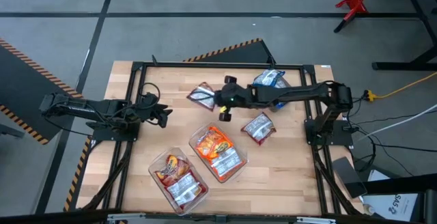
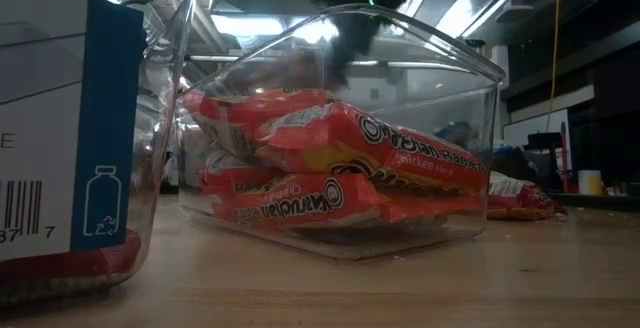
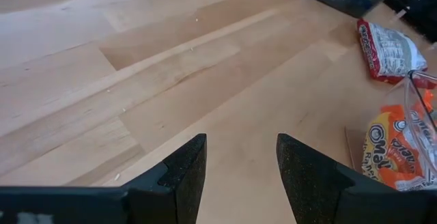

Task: Sort Maruchan noodles
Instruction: Put the red noodle pack into the bottom transparent bin

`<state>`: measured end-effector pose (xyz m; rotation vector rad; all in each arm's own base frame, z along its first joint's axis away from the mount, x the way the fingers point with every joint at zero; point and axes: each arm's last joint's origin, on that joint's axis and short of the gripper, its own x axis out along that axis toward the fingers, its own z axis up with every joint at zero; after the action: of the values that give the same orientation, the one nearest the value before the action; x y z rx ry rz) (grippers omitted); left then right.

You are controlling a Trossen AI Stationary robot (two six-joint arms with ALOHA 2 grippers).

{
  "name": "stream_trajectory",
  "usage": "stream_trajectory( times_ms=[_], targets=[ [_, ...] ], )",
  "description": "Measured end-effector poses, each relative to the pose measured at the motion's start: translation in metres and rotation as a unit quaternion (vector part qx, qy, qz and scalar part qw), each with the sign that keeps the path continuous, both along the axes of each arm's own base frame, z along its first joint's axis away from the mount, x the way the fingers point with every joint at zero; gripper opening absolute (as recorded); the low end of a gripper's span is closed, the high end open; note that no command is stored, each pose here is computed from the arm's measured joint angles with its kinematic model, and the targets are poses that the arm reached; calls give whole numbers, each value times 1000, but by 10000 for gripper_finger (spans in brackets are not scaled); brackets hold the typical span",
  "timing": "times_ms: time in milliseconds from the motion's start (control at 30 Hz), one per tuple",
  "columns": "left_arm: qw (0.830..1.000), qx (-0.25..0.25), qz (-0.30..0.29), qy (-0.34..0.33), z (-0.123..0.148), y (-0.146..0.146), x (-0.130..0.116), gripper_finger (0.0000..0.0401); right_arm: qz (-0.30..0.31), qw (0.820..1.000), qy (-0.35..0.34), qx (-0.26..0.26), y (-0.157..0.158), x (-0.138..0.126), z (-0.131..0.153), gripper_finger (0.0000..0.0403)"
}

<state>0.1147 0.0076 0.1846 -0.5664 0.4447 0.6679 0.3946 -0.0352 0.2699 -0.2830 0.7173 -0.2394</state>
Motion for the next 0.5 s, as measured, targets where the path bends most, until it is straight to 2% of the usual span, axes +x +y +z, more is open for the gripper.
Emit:
stream_trajectory(
  times_ms=[167, 333, 500],
  targets=[
    [1000, -4, -1, -1, 0, 0, 0, 172, 95, 988, -99, 66, 31, 17, 37, 6],
    [1000, -5, -1, -1, 0, 0, 0, 172, 182, 962, -170, 107, 74, 22, 51, 5],
    [1000, -5, -1, -2, 0, 0, 0, 172, 231, 945, -196, 127, 116, 24, 50, 4]
  ],
)
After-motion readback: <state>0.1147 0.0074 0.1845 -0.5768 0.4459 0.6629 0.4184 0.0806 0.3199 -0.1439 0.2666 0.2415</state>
